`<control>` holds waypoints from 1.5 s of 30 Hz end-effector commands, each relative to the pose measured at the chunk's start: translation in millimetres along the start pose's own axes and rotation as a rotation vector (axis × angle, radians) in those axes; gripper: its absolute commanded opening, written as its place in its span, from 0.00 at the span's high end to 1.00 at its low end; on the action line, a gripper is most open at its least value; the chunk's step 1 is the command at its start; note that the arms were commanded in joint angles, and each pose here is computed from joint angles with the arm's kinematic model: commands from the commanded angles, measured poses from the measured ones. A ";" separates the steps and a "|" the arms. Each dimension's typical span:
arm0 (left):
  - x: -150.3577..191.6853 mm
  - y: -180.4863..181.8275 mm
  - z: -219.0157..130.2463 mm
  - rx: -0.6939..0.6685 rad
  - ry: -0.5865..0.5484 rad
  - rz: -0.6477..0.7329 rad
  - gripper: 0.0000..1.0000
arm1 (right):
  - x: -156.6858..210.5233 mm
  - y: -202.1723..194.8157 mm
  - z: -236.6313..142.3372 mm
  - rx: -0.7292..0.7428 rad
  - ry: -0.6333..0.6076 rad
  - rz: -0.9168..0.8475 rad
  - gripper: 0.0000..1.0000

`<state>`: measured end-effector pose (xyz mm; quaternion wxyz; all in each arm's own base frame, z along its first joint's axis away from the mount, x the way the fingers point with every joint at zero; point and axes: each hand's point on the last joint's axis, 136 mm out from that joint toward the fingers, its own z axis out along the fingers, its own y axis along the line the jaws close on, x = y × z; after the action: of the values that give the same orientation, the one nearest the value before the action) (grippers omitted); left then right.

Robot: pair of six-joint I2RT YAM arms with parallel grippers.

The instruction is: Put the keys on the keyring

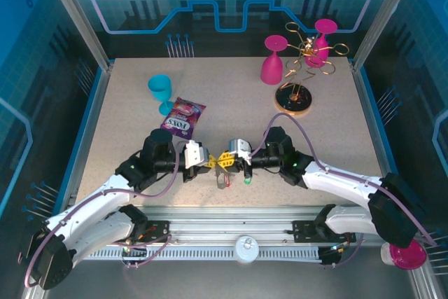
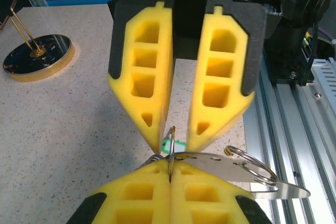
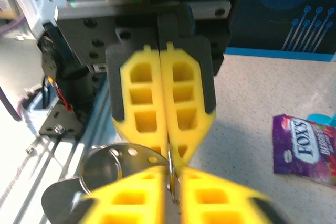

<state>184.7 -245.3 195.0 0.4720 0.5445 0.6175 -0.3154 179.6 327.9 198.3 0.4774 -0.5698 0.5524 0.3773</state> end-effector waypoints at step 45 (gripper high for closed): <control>-3.0 1.5 -3.7 -0.026 0.141 0.162 0.82 | -17.3 8.3 17.8 0.020 0.074 -0.117 1.00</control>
<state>189.1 -235.8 186.4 0.4387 0.6079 0.6260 -0.2147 180.9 341.0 188.2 0.4556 -0.6197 0.5744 0.2800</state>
